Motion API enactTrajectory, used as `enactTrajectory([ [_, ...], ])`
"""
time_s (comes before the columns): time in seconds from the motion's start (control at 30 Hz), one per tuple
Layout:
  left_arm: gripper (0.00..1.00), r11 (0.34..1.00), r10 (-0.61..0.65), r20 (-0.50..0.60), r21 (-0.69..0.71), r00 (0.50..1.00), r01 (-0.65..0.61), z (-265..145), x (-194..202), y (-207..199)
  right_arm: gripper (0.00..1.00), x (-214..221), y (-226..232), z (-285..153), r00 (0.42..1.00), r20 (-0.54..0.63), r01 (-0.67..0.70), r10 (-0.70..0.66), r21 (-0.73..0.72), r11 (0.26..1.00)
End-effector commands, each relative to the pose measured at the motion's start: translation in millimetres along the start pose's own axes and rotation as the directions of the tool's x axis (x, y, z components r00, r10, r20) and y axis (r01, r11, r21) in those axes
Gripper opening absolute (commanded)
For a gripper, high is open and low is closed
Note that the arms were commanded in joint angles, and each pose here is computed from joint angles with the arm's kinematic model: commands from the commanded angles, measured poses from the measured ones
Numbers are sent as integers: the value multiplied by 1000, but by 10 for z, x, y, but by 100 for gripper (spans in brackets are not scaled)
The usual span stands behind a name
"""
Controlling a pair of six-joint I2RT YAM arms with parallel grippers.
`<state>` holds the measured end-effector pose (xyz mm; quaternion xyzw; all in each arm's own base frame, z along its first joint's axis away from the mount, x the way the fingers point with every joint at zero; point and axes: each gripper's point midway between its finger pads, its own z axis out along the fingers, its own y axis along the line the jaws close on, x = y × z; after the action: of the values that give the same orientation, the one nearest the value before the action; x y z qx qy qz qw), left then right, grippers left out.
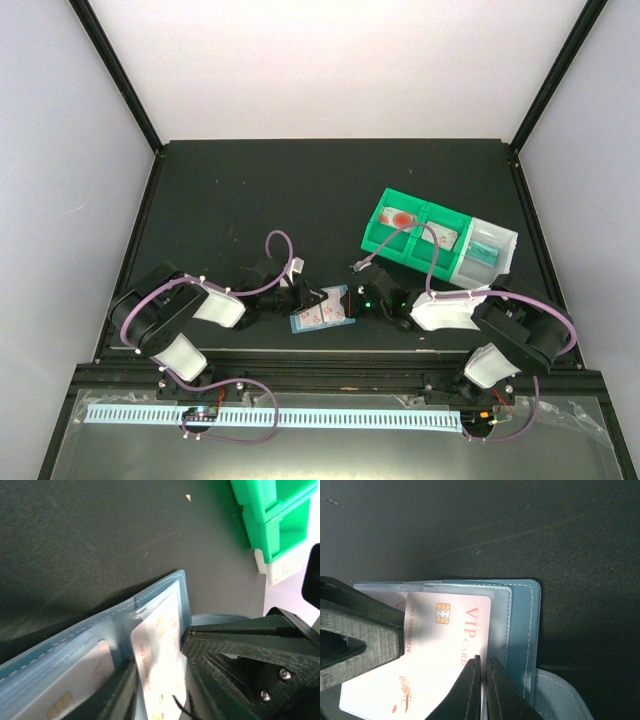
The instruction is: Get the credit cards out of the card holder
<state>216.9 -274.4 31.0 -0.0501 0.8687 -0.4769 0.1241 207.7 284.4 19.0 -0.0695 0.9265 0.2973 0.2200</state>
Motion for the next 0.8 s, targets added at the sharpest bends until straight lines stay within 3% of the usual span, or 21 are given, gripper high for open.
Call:
enactTrajectory([
  [0.0,20,1000,-13,-7,-22,1000,13,52,17,68,7,255,-213,52,997,-74,-8,13,59,998],
  [0.2,2,1000,-19,-9,-15,1000,19,55,29,67,6,263,-222,50,997,-78,-6,11,63,998],
  [0.77,2,1000,-9,-6,-11,1000,9,-30,60,50,3,301,-368,107,996,-84,-15,26,130,991],
])
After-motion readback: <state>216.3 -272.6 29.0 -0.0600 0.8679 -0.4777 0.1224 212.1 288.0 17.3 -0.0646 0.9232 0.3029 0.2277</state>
